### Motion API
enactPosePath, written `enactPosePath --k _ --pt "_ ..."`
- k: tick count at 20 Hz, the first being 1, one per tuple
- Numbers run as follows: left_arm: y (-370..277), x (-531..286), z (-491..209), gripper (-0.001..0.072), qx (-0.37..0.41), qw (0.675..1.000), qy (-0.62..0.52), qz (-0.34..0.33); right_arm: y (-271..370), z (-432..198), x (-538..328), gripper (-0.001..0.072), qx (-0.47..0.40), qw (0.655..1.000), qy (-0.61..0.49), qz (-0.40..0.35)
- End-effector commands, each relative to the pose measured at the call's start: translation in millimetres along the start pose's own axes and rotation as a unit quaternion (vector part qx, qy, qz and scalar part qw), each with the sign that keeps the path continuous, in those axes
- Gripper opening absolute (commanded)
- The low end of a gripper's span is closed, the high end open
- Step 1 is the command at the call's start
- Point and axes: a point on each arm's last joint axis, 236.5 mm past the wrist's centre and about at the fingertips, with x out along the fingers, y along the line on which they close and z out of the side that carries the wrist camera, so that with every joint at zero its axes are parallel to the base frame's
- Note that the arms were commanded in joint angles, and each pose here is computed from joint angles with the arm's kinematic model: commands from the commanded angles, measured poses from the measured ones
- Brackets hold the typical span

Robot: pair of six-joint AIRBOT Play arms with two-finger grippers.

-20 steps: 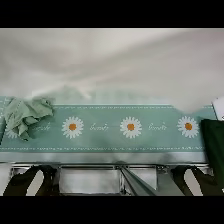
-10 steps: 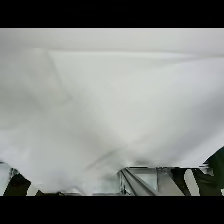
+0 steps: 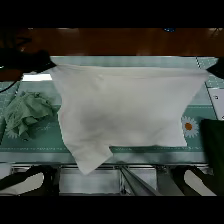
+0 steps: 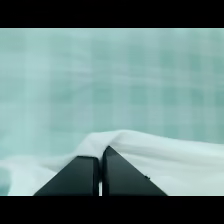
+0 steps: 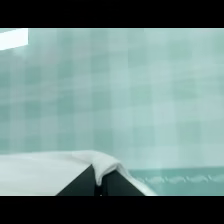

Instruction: Fold the shirts.

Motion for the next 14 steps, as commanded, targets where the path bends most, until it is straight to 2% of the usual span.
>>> enactPosePath --k 1,5,8,12,14 --pt "27.9 109.2 13.6 0.0024 -0.050 0.998 0.042 0.006 -10.7 -1.1 111.6 0.0022 0.009 0.999 0.043 0.010" --pt "37.5 155.6 47.9 0.0024 -0.107 0.993 0.038 0.002 -27.6 24.1 180.1 0.0022 0.061 0.996 0.060 0.009" --pt "33.3 157.0 56.6 0.0024 -0.105 0.994 0.041 -0.003 -30.3 32.5 201.0 0.0022 0.066 0.994 0.081 0.015" --pt "18.5 130.2 25.3 0.0025 -0.039 0.991 0.124 -0.012 -36.3 28.1 196.7 0.0022 0.071 0.992 0.102 0.017" --pt "22.9 109.9 2.5 0.0025 -0.004 0.985 0.173 0.008 -43.9 14.4 183.0 0.0022 0.080 0.987 0.136 0.020"
